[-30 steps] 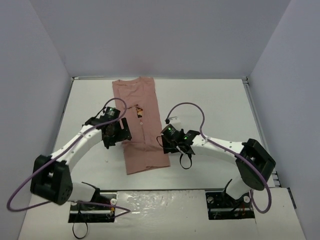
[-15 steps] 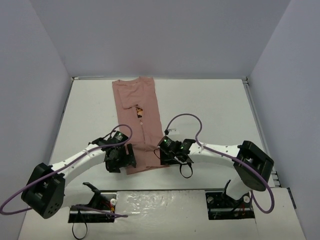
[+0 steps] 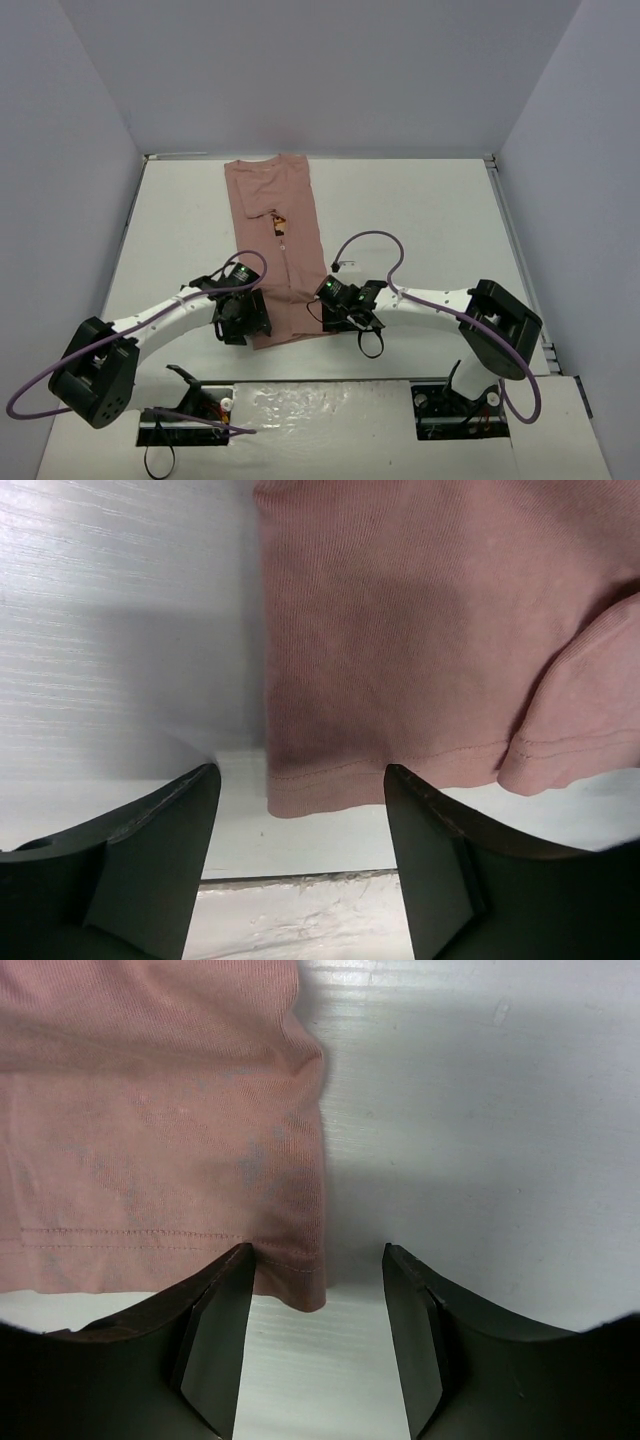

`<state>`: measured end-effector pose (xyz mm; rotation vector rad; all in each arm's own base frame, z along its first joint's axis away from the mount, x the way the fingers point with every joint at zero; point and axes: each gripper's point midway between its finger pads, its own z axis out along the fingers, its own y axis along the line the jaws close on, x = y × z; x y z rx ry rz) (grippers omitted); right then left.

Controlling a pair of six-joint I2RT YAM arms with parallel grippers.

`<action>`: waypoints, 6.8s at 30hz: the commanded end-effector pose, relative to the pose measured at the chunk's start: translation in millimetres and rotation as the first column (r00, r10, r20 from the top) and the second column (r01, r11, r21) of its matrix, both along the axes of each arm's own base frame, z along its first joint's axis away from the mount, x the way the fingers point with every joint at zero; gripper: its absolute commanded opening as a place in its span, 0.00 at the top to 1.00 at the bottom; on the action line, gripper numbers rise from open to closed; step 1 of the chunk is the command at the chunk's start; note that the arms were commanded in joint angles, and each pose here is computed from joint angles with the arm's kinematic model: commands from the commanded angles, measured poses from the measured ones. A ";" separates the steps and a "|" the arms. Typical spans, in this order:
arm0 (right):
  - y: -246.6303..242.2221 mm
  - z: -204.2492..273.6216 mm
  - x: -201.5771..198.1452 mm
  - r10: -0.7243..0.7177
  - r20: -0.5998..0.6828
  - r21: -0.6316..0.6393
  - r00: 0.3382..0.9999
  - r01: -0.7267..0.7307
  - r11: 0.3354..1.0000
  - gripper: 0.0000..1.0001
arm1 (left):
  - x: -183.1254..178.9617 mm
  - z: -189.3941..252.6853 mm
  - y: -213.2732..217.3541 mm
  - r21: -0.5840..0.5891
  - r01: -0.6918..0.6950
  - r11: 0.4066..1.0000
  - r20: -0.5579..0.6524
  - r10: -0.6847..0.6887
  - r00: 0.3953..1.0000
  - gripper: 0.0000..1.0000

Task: Fold and stack the t-shirts
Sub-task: Grab the bottom of the folded rectangular tshirt with both arms, then fold the folded rectangular tshirt in 1/3 of the way

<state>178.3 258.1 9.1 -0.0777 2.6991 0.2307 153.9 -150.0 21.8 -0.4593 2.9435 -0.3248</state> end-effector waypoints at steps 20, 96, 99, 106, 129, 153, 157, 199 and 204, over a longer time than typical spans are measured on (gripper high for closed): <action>-19.7 4.7 -62.5 0.087 -0.105 0.000 0.991 -0.087 0.996 1.00 | -61.7 24.5 7.3 -0.098 0.034 0.995 -0.027 -0.037 0.999 1.00; 44.6 62.3 238.6 0.242 0.071 -0.183 0.968 -0.226 0.957 1.00 | 225.6 62.7 84.0 0.104 -0.185 0.977 0.309 0.145 0.940 1.00; 45.5 64.4 244.3 0.238 0.078 -0.172 0.968 -0.222 0.960 0.99 | 234.7 66.5 84.7 0.100 -0.188 0.977 0.324 0.147 0.935 0.98; 47.1 85.8 265.9 0.222 0.129 -0.114 0.967 -0.208 0.971 0.79 | 263.8 97.4 81.2 0.064 -0.183 0.981 0.401 0.143 0.905 0.70; 47.3 66.1 167.6 0.205 0.075 0.015 0.976 -0.207 0.978 0.60 | 158.9 56.3 23.4 -0.027 -0.109 0.994 0.370 0.111 0.922 0.51; -25.2 -0.1 11.9 0.083 -0.037 -0.051 0.996 -0.085 0.995 0.61 | 46.2 -7.4 38.6 0.059 -0.120 0.991 0.150 0.110 0.982 0.56; -6.2 39.7 31.5 0.146 0.060 -0.041 0.987 -0.144 0.989 0.62 | 45.6 13.9 48.1 0.087 -0.118 0.989 0.196 0.099 0.976 0.56; -31.1 86.3 136.5 0.202 0.178 -0.128 0.963 -0.181 0.975 0.60 | 173.0 35.5 -3.5 0.047 -0.067 0.997 0.312 0.050 0.949 0.54; -36.2 87.7 136.1 0.189 0.182 -0.127 0.965 -0.167 0.978 0.60 | 184.5 33.0 -0.7 0.078 -0.082 0.994 0.325 0.052 0.944 0.54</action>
